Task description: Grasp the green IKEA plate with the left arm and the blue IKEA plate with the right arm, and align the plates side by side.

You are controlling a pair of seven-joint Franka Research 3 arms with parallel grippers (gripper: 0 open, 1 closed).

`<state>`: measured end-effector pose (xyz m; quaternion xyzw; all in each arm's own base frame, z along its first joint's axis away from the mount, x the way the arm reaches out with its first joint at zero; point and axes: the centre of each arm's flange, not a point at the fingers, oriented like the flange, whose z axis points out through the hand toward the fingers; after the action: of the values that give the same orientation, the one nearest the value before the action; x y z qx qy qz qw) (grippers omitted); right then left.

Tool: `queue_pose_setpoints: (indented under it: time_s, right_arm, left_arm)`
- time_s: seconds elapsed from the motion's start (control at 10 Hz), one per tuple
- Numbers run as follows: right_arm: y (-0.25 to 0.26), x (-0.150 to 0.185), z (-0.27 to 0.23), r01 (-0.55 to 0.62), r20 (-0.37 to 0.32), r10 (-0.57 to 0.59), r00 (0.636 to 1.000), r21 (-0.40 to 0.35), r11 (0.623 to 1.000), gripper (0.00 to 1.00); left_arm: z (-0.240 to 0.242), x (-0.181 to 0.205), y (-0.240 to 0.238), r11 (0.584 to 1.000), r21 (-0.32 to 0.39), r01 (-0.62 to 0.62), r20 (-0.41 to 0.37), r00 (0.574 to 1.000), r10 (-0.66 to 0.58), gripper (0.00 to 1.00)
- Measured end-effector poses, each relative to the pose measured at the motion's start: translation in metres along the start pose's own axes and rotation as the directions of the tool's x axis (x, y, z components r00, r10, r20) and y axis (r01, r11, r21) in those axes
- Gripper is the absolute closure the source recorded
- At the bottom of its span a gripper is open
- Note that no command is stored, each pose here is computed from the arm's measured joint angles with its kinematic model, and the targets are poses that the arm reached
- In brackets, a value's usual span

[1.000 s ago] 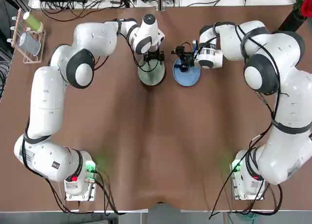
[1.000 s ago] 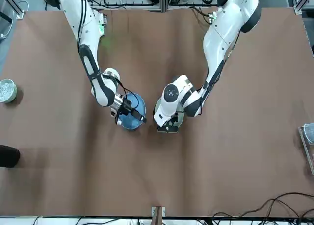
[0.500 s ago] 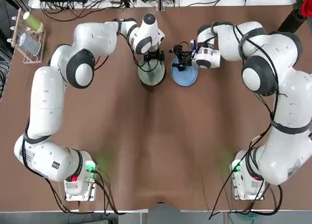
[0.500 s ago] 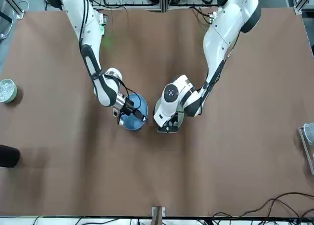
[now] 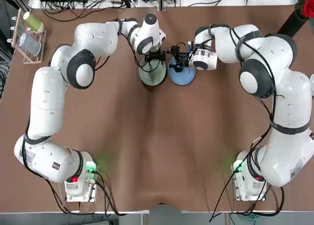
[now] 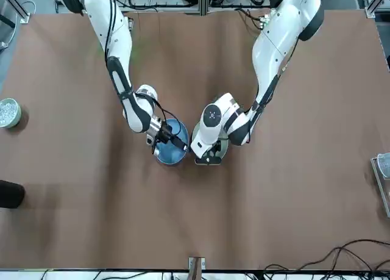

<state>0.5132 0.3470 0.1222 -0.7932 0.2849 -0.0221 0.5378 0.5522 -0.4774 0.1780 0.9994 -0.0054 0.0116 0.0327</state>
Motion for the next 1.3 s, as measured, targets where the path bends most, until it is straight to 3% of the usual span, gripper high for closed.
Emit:
queue_pose_setpoints:
  time_s: [1.3]
  right_arm:
    - [-0.0013,0.0013,0.0058,-0.05,-0.029,0.051,0.998,0.037,0.998,0.04]
  left_arm:
    - [0.0007,-0.0033,0.0016,1.0,0.019,0.017,0.013,1.0,-0.017,0.0]
